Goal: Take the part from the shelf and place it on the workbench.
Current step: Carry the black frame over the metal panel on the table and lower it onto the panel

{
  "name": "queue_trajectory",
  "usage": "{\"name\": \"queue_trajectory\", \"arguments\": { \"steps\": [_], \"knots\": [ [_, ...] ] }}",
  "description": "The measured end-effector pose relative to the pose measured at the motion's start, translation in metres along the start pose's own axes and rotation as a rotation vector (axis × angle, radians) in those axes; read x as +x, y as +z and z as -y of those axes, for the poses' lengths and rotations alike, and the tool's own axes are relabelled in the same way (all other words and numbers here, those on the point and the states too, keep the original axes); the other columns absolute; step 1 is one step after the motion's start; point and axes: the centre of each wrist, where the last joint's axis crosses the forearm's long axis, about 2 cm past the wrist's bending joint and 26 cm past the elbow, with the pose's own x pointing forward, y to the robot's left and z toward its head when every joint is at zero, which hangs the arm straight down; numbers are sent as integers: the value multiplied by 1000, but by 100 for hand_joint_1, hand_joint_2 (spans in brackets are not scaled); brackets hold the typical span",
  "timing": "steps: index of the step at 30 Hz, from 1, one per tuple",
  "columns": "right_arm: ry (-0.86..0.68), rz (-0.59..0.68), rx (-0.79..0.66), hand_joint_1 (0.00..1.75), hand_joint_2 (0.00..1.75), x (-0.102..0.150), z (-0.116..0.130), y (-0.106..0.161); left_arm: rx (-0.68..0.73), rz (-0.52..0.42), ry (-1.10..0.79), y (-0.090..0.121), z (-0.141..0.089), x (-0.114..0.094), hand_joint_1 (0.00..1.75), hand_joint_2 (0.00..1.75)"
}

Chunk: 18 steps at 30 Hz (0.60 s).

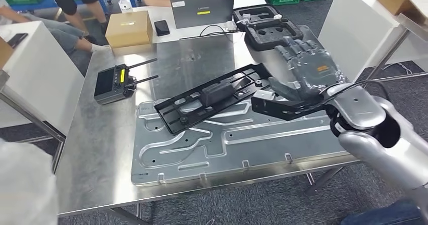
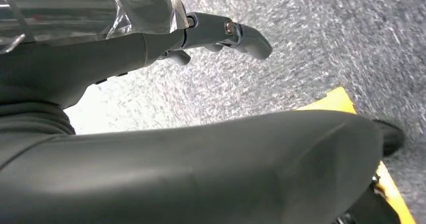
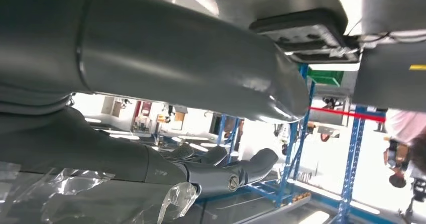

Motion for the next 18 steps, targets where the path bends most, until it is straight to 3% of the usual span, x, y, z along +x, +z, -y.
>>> {"name": "queue_trajectory", "arguments": {
  "steps": [18],
  "knots": [
    [-3, -58, -131, 0, 0, -33, 43, 15, -3, 23, 25, -4, 7, 1, 0, 0]
  ]
}}
